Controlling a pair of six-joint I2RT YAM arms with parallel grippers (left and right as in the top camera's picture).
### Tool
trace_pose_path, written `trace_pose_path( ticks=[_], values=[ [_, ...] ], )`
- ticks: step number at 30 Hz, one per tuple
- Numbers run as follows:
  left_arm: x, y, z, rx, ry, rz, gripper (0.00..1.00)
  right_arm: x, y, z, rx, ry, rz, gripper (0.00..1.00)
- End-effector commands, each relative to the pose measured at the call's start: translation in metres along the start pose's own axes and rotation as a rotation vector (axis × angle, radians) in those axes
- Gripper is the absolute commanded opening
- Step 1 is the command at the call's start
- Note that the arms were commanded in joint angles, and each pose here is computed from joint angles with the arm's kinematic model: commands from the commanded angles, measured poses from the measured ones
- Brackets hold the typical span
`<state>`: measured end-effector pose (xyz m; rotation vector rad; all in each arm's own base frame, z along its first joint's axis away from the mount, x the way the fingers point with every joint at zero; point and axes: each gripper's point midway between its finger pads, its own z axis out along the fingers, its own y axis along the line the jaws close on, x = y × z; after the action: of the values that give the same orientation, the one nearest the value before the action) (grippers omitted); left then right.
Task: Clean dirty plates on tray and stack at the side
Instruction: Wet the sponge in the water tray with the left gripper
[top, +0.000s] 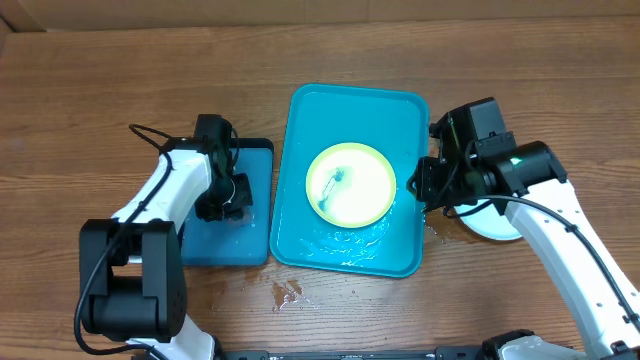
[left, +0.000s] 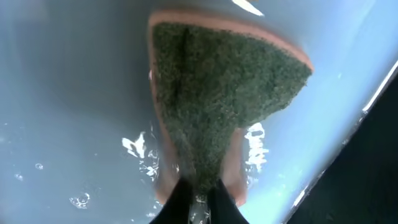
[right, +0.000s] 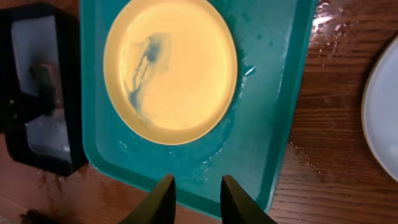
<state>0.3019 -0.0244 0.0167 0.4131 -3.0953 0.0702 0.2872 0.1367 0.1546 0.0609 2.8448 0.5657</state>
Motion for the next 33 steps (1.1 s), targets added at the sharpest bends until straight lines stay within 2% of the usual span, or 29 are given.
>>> trace_pose_path(
  ticks=[1, 5, 9, 15, 25, 27, 29, 31, 33],
  values=[
    [-0.006, 0.002, -0.005, 0.011, 0.0, -0.04, 0.04, -0.006, -0.026, 0.007, 0.122, -0.057, 0.09, 0.25],
    [-0.006, 0.0, -0.016, 0.018, 0.017, -0.039, 0.04, -0.01, -0.045, 0.023, 0.18, -0.097, 0.197, 0.25],
    [-0.008, -0.002, -0.028, 0.018, 0.026, -0.02, 0.04, -0.009, -0.052, 0.046, 0.18, -0.089, 0.221, 0.25],
    [-0.02, -0.007, -0.048, 0.037, -0.041, -0.005, 0.04, -0.019, -0.051, 0.08, 0.147, -0.054, 0.088, 0.25],
    [0.007, 0.0, 0.004, 0.017, 0.025, 0.021, 0.04, -0.014, -0.055, 0.119, 0.125, 0.02, 0.102, 0.25],
    [0.006, -0.001, 0.002, 0.018, 0.023, 0.022, 0.2, -0.016, -0.055, 0.12, 0.122, 0.014, 0.092, 0.25],
    [0.002, -0.002, -0.003, 0.021, 0.015, 0.022, 0.28, -0.019, -0.052, 0.12, 0.107, 0.005, 0.062, 0.25],
    [-0.006, -0.005, -0.011, 0.027, -0.007, 0.023, 0.45, -0.021, -0.051, 0.12, 0.105, 0.0, 0.058, 0.25],
    [-0.012, -0.008, -0.016, 0.033, -0.025, 0.024, 0.49, -0.021, -0.051, 0.12, 0.103, 0.001, 0.058, 0.25]
  ],
)
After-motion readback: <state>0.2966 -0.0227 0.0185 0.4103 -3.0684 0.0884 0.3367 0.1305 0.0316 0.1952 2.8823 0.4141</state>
